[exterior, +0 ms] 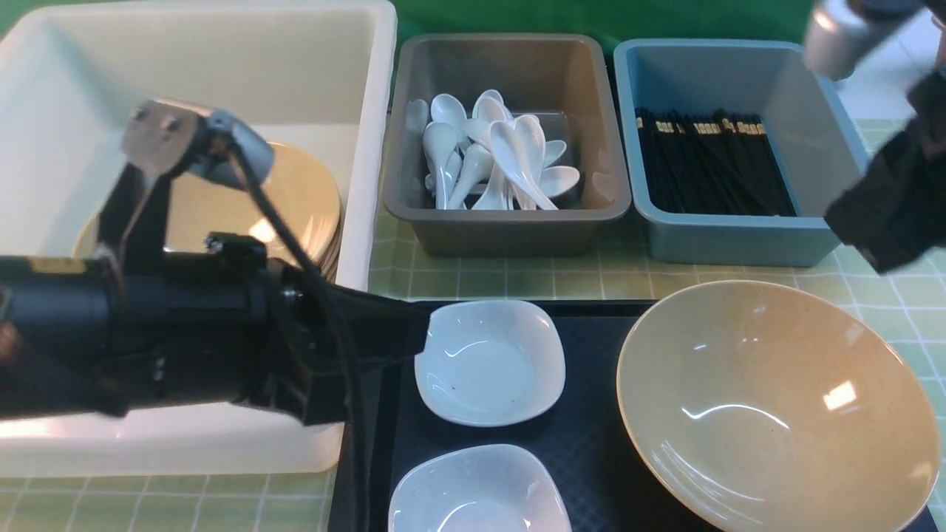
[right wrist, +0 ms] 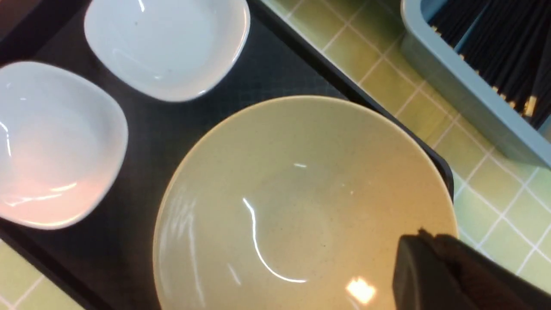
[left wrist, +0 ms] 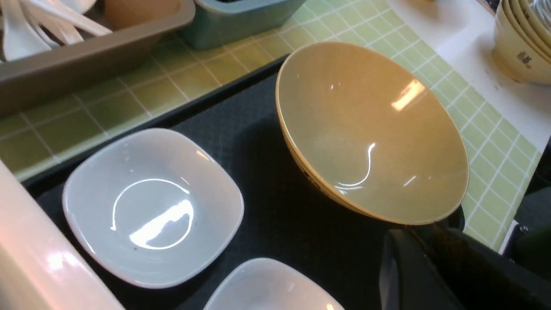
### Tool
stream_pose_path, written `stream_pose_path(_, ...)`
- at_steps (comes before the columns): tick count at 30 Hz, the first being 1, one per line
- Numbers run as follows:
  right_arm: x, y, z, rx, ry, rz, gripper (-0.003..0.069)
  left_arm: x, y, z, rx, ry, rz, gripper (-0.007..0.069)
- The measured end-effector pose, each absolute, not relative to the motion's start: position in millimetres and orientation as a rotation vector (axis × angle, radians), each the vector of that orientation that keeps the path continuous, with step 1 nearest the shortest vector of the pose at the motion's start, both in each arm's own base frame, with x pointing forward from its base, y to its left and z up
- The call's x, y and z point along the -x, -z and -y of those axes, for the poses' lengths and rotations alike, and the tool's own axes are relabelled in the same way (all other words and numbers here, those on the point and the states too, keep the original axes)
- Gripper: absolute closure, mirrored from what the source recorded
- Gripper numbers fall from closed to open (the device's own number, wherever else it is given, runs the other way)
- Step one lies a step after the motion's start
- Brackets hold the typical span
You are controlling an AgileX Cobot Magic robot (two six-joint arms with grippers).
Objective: On green table put chopsticks spoon bowls plates into blue grey white boxes.
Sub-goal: 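Grasp the large bowl on the tray by its rim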
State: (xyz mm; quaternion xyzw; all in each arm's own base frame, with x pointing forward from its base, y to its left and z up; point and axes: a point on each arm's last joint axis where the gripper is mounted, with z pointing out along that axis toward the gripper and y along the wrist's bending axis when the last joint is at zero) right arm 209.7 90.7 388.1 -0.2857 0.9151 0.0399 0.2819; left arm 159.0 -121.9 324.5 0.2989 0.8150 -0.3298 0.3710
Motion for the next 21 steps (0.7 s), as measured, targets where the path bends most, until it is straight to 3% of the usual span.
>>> stream_pose_path(8, -206.9, -352.9, -73.9, 0.578, -0.021, -2.566, 0.0622, -153.4, -338.5, 126.0, -1.05, 0.803, -1.958, 0.0585)
stream_pose_path(12, -207.5, -338.6, -69.9, 0.563, -0.007, -2.591, 0.0603, -154.2, -340.8, 126.5, -1.01, 0.83, -1.984, 0.0553)
stream_pose_path(16, -201.1, -342.4, -76.5, 0.67, -0.112, -2.534, 0.0596, -161.4, -338.3, 128.0, -0.901, 0.862, -2.05, 0.0497)
stream_pose_path(18, -188.4, -352.4, -81.9, 0.772, -0.227, -2.446, 0.0592, -172.5, -333.1, 131.5, -0.849, 0.87, -2.096, 0.0424)
stream_pose_path(21, -177.9, -361.0, -82.1, 0.825, -0.264, -2.377, 0.0591, -182.0, -331.7, 135.3, -0.838, 0.873, -2.115, 0.0363)
